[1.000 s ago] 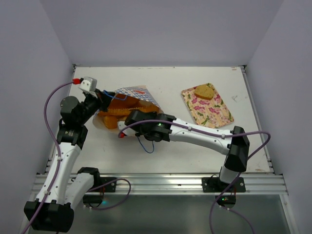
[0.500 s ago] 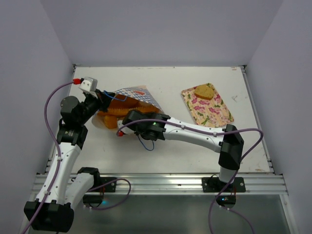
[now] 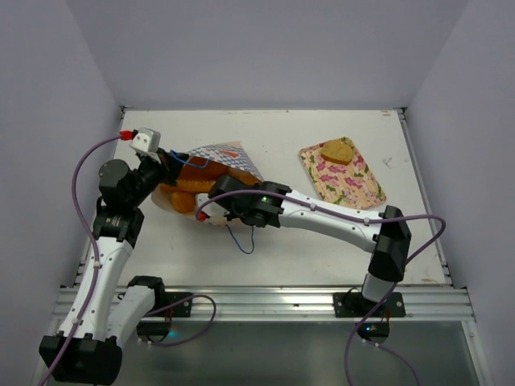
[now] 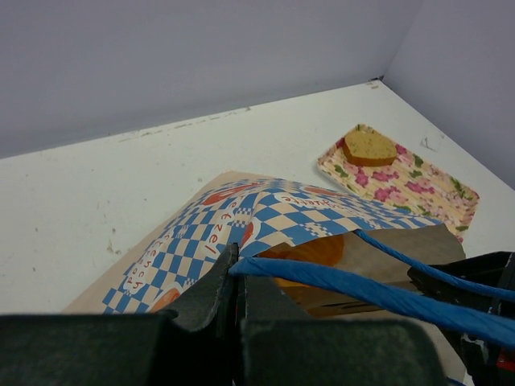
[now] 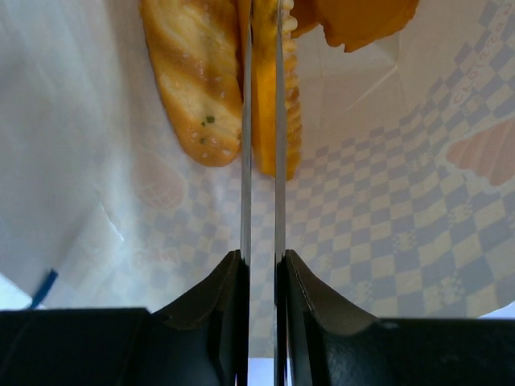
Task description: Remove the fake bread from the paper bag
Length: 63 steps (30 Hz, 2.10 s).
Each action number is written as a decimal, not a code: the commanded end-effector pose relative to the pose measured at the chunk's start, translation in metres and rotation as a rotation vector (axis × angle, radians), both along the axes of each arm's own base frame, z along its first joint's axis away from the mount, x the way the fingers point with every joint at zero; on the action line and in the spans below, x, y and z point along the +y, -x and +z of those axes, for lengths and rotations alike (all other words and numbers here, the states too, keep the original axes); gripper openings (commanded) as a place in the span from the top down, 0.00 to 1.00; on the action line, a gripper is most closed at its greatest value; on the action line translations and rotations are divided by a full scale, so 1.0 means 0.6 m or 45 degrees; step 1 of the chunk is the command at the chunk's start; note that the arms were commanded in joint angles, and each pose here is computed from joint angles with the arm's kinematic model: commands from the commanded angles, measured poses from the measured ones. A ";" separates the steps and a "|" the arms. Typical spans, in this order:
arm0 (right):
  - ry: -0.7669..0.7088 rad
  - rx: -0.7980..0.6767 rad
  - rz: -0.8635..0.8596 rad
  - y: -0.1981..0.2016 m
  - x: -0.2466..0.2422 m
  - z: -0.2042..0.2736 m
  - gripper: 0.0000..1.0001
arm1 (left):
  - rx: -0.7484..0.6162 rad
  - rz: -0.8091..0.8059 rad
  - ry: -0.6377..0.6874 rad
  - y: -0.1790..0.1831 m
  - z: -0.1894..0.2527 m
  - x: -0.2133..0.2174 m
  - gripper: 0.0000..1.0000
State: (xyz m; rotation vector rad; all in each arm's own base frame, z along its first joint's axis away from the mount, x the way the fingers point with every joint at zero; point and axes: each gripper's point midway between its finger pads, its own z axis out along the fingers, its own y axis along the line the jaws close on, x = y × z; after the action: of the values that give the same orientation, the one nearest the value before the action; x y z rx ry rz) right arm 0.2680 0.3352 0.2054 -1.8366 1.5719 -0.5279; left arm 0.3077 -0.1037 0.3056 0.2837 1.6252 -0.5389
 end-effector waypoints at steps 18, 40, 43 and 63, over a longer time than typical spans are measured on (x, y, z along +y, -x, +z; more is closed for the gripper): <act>-0.343 0.332 0.231 0.095 -0.030 0.086 1.00 | 0.026 0.074 -0.037 -0.007 -0.004 0.018 1.00; -0.440 0.397 0.228 0.096 -0.060 0.103 1.00 | 0.026 0.079 -0.028 -0.008 -0.003 0.018 1.00; -0.444 0.391 0.226 0.095 -0.061 0.106 1.00 | 0.026 0.077 -0.028 -0.008 -0.002 0.018 1.00; -0.412 0.211 0.117 0.057 -0.087 0.129 0.57 | 0.051 0.062 -0.038 -0.009 -0.004 0.016 1.00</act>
State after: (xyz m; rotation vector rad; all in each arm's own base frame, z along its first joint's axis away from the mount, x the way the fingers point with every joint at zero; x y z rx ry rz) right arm 0.2243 0.2871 0.2592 -1.8182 1.6050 -0.0218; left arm 0.3152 -0.0969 0.3037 0.2616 1.6499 -0.4949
